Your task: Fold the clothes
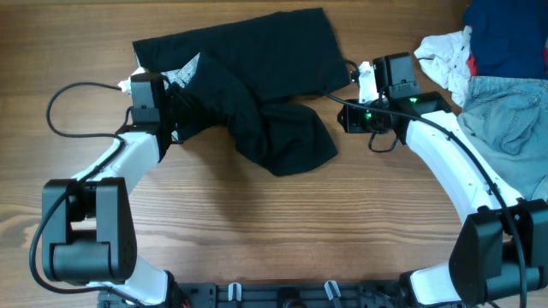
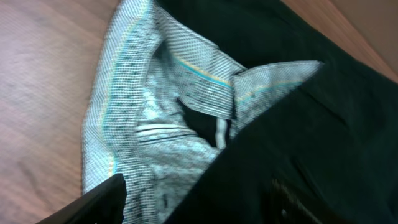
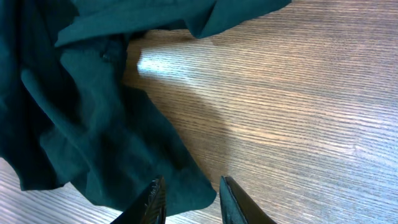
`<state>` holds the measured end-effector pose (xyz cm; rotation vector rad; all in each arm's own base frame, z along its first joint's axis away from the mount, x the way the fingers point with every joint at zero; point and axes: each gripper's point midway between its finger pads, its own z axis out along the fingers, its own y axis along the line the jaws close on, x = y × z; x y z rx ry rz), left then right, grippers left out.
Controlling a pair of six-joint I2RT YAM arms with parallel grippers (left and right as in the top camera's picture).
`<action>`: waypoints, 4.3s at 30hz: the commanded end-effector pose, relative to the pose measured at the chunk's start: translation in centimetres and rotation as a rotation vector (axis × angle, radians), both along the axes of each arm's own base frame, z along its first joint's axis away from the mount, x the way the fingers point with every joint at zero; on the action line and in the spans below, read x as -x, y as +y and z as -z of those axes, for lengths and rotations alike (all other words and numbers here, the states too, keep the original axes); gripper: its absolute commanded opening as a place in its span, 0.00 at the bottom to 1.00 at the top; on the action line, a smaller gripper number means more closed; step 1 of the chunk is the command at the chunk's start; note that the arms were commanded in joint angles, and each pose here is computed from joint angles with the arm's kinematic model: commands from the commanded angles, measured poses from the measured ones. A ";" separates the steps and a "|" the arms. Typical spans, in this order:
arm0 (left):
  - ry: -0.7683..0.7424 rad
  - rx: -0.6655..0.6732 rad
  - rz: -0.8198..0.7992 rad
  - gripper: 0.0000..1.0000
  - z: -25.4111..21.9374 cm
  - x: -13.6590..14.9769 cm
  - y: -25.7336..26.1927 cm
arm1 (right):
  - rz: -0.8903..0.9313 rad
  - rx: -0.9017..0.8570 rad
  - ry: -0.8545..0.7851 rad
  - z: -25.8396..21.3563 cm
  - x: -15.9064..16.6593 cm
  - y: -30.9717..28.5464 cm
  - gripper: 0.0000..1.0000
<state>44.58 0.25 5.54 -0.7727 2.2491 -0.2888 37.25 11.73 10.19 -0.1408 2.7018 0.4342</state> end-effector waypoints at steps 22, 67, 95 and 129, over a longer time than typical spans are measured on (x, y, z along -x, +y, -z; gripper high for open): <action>0.086 0.038 0.217 0.32 3.8 0.9 -3.0 | -0.013 0.003 -0.024 -0.8 -0.3 -0.1 0.29; 0.150 -0.051 0.141 0.04 -7.7 10.7 -0.8 | -0.167 -0.151 0.083 8.9 2.5 2.7 0.28; 0.215 -0.146 0.038 0.04 -7.0 11.9 2.1 | -0.050 -0.286 -0.076 -3.2 -3.4 -2.5 0.99; 0.209 -0.135 0.037 0.04 -7.1 11.8 2.0 | -0.387 0.195 -0.040 4.3 6.2 10.2 0.97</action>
